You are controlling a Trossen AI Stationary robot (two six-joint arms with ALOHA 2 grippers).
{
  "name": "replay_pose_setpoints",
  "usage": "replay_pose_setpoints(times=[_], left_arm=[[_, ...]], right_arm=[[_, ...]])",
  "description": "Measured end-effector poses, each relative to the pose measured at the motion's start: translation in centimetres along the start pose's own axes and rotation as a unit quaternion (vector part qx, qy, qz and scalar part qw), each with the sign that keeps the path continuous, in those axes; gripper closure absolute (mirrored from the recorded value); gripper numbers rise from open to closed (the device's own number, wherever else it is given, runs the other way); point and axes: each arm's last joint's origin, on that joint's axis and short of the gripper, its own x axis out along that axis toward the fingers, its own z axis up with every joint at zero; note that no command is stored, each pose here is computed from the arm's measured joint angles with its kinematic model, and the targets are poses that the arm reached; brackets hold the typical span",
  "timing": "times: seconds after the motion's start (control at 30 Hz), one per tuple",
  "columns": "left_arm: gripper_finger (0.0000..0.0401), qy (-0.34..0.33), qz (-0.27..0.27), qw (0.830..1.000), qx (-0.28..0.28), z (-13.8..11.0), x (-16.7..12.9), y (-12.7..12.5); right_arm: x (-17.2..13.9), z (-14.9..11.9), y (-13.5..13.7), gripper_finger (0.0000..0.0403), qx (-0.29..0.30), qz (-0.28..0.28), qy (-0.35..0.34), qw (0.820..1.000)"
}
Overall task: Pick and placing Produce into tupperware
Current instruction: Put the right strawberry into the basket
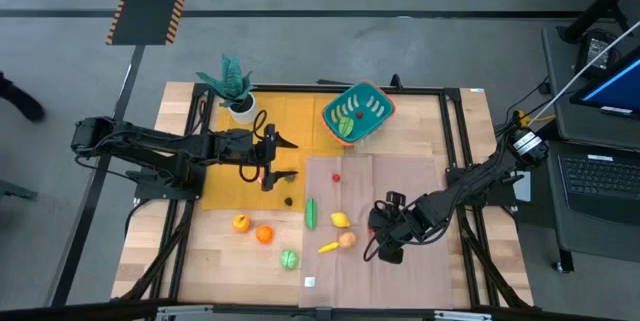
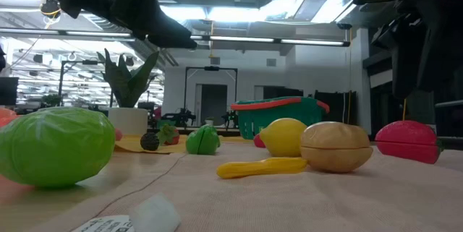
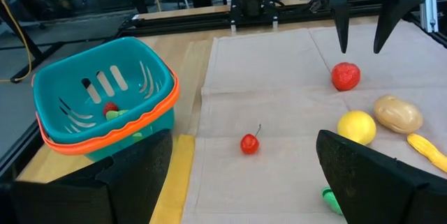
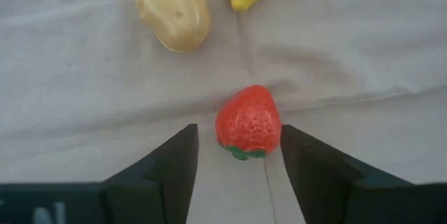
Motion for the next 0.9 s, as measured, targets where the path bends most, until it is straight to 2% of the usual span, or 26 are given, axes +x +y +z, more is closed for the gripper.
replay_pose_setpoints(times=[0.2,0.6,0.9], left_arm=[[0.0053,0.001,0.0,1.0,0.0,0.0,0.0,0.0],[0.0053,0.002,0.0,1.0,0.0,0.0,0.0,0.0],[0.0053,0.011,-0.001,1.0,0.0,-0.2,0.0,0.0]], right_arm=[[0.0,0.1,0.1,0.0165,0.002,0.002,-0.004,1.0],[0.0,0.3,0.2,0.0163,0.028,0.013,-0.014,0.999],[1.0,-0.8,-0.4,0.0163,0.051,-0.001,0.0,0.999]])
